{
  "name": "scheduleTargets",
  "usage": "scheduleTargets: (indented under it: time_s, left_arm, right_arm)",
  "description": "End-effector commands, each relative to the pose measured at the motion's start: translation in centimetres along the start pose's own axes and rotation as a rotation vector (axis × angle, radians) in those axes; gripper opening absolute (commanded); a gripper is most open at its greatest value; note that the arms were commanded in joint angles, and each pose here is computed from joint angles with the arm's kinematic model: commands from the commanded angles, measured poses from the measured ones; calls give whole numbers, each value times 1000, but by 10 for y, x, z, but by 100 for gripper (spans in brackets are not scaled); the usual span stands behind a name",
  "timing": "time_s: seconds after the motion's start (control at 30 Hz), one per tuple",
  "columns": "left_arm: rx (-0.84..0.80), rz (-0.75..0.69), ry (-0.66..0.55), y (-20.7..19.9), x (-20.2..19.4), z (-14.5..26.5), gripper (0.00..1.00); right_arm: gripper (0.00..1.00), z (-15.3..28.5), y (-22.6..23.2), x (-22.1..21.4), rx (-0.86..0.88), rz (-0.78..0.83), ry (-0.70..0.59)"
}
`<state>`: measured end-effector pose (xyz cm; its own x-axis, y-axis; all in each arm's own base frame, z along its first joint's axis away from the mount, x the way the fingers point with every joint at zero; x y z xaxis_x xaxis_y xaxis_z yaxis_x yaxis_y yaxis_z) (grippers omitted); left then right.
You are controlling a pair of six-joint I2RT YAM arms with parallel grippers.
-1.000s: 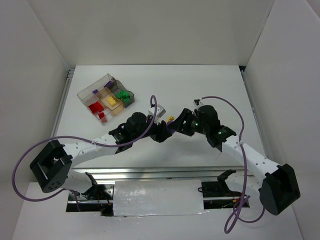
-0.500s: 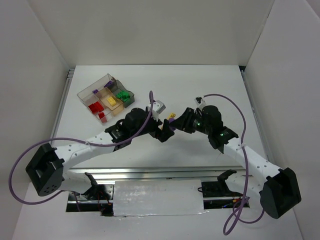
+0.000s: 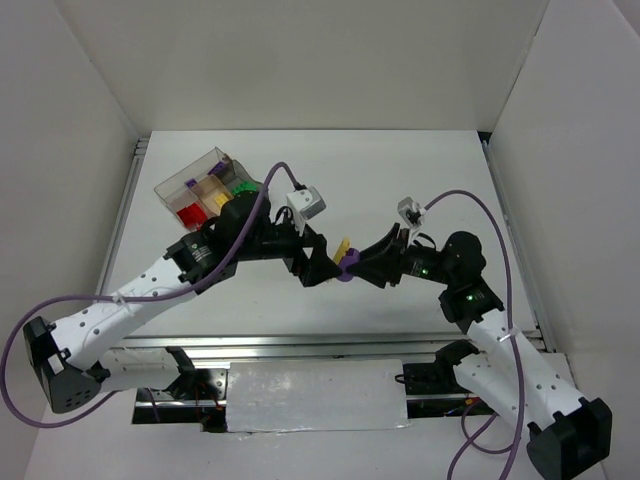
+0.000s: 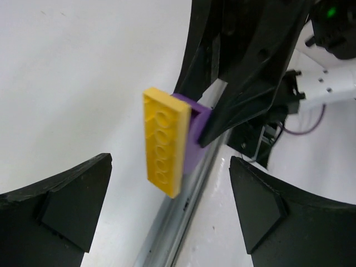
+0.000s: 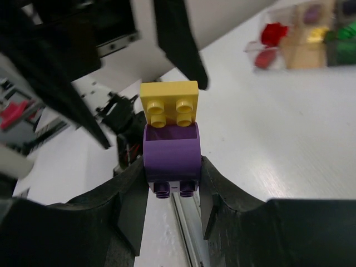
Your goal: Sort the legos into containers by color
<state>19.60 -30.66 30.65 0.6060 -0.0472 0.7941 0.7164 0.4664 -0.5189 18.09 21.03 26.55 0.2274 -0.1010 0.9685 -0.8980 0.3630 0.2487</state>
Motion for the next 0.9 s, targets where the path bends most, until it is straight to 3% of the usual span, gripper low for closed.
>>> scheduleTargets:
  time_s: [0.0, 0.1, 0.23, 0.4, 0.57, 0.67, 0.73, 0.77, 0.8, 0.87]
  left_arm:
    - [-143, -45, 60, -27, -12, 20, 99]
    - [-290, -70, 102, -50, -23, 27, 99]
    - [-351, -71, 113, -59, -27, 25, 99]
    - [-435, -81, 124, -69, -30, 28, 90]
    - [-406, -71, 97, -65, -26, 24, 86]
    - [-389, -55, 78, -62, -23, 19, 77]
    - [-389, -40, 77, -62, -20, 13, 64]
    - [-373, -36, 68, -61, -17, 11, 41]
    - [-353, -26, 70, -57, -16, 7, 25]
    - [-320, -21, 49, -56, -9, 6, 0]
  right_arm:
    - [0, 12, 43, 14, 265, 209, -49]
    - [0, 15, 51, 19, 315, 211, -53]
    - [0, 18, 60, 21, 376, 219, -55]
    - [0, 17, 61, 23, 394, 215, -58]
    - [0, 17, 65, 25, 418, 205, -69]
    - [0, 15, 66, 26, 429, 200, -64]
    - [0, 13, 66, 26, 432, 197, -62]
    - [0, 12, 65, 25, 425, 191, -61]
    - [0, 12, 65, 25, 421, 187, -59]
    - [0, 12, 62, 21, 406, 188, -46]
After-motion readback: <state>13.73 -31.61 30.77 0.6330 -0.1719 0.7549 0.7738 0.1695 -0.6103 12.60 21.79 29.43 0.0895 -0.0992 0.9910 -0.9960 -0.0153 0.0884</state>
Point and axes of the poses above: each gripper's point midway between its finger pads, its own z axis back along the fingers, its own y axis along the line the jaws close on, x = y × z, the point moved 2 cm from there along z, back along the fingers, and after that the axes turned 15 degrees about z, right-handed, at the moved point
